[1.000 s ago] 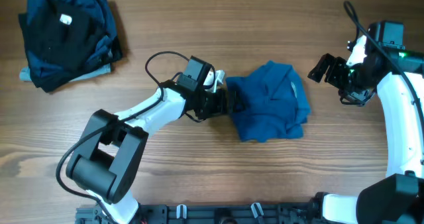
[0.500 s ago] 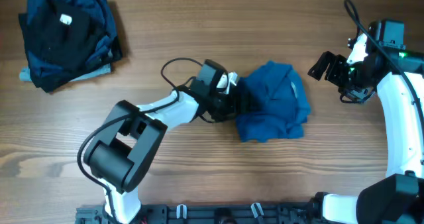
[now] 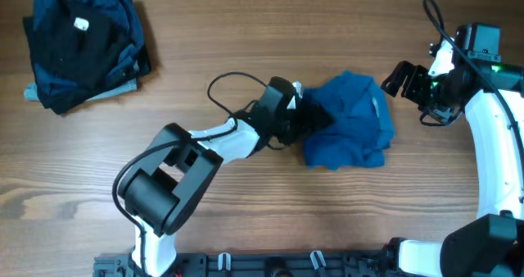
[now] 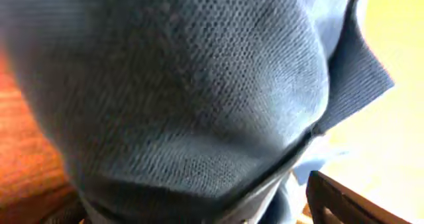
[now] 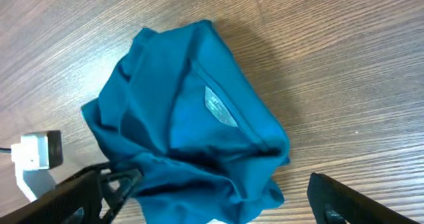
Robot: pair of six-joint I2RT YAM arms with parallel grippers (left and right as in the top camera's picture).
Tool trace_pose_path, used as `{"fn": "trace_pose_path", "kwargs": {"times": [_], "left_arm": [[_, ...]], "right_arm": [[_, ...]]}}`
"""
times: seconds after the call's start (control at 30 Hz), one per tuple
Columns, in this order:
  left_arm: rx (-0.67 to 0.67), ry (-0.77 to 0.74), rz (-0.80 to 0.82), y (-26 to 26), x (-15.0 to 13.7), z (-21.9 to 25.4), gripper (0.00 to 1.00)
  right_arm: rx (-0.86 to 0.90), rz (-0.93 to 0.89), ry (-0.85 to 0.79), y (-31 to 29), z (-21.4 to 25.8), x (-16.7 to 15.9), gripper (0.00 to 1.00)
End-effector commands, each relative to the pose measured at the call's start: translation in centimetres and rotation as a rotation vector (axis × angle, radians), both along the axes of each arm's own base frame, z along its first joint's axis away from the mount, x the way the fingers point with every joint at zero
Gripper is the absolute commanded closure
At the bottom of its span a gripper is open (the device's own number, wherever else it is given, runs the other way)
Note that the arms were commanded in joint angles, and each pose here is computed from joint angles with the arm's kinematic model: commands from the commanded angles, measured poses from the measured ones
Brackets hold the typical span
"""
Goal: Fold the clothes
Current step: 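Release the right gripper and lift the bundle with the left gripper, then carry the teal bundle with the left gripper onto the upper-left clothes stack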
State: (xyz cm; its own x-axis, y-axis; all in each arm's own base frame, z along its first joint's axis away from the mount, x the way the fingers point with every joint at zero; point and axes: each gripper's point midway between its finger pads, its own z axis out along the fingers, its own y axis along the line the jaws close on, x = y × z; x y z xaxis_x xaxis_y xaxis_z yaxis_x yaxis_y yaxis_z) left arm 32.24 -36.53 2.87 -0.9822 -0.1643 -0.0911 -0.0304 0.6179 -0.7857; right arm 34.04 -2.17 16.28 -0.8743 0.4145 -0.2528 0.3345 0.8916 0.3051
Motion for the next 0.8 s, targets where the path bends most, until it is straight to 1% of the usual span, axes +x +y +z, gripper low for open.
{"fn": "trace_pose_path", "kwargs": {"times": [0.0,0.07,0.1,0.17,0.2,0.27,0.3,0.33,0.37,0.4,0.47,0.53,0.57,0.6,0.67,0.7,0.73,0.77], "left_arm": [[0.158,-0.019,0.146,2.1,1.1,-4.2,0.07],[0.150,-0.041,0.146,1.7,1.2,-4.0,0.11],[0.153,-0.043,0.148,1.7,1.2,-4.0,0.20],[0.152,-0.044,0.148,1.7,1.2,-4.0,0.45],[0.153,-0.048,0.149,1.7,1.3,-3.9,0.53],[0.153,-0.051,0.147,1.7,1.3,-3.9,0.62],[0.154,-0.086,0.117,1.5,1.4,-3.7,0.70],[0.149,-0.127,0.079,1.2,1.4,-3.4,0.74],[0.125,-0.180,0.051,0.6,1.9,-2.4,0.83],[0.119,-0.211,0.040,0.4,2.3,-1.7,0.88],[0.114,-0.267,0.019,0.2,2.9,-0.4,0.89],[0.142,-0.377,0.007,1.1,4.5,1.3,0.92],[0.171,-0.454,0.024,2.5,6.1,2.6,0.92],[0.190,-0.504,0.019,3.4,7.1,3.3,0.92],[0.259,-0.617,0.020,6.1,9.5,4.3,0.89],[0.301,-0.707,0.006,7.8,11.1,5.0,0.86],[0.320,-0.750,0.002,8.6,11.9,5.4,0.86],[0.361,-0.817,0.017,10.0,13.3,6.1,0.85]], "right_arm": [[0.002,0.023,-0.016,0.1,0.2,-0.1,0.00],[0.003,0.022,-0.016,0.2,0.2,-0.1,0.00],[0.003,0.023,-0.016,0.2,0.2,-0.1,0.00],[0.003,0.022,-0.015,0.2,0.2,-0.1,0.00],[0.004,0.020,-0.014,0.2,0.2,-0.2,0.00],[0.004,0.020,-0.014,0.2,0.2,-0.1,0.00],[0.004,0.019,-0.014,0.2,0.2,-0.2,0.00],[0.004,0.019,-0.012,0.2,0.2,-0.2,0.00],[0.004,0.020,-0.010,0.2,0.2,-0.2,0.00],[0.005,0.020,-0.010,0.2,0.2,-0.3,0.00],[0.005,0.020,-0.008,0.2,0.2,-0.3,0.00],[0.005,0.020,-0.005,0.2,0.1,-0.4,0.00],[0.006,0.020,-0.004,0.2,0.1,-0.4,0.00],[0.007,0.019,0.000,0.2,0.1,-0.5,0.00],[0.007,0.020,0.004,0.2,0.1,-0.6,0.00],[0.008,0.019,0.004,0.2,0.1,-0.6,0.00],[0.008,0.019,0.004,0.2,0.1,-0.6,0.00],[0.008,0.019,0.004,0.2,0.1,-0.6,0.00]]}}
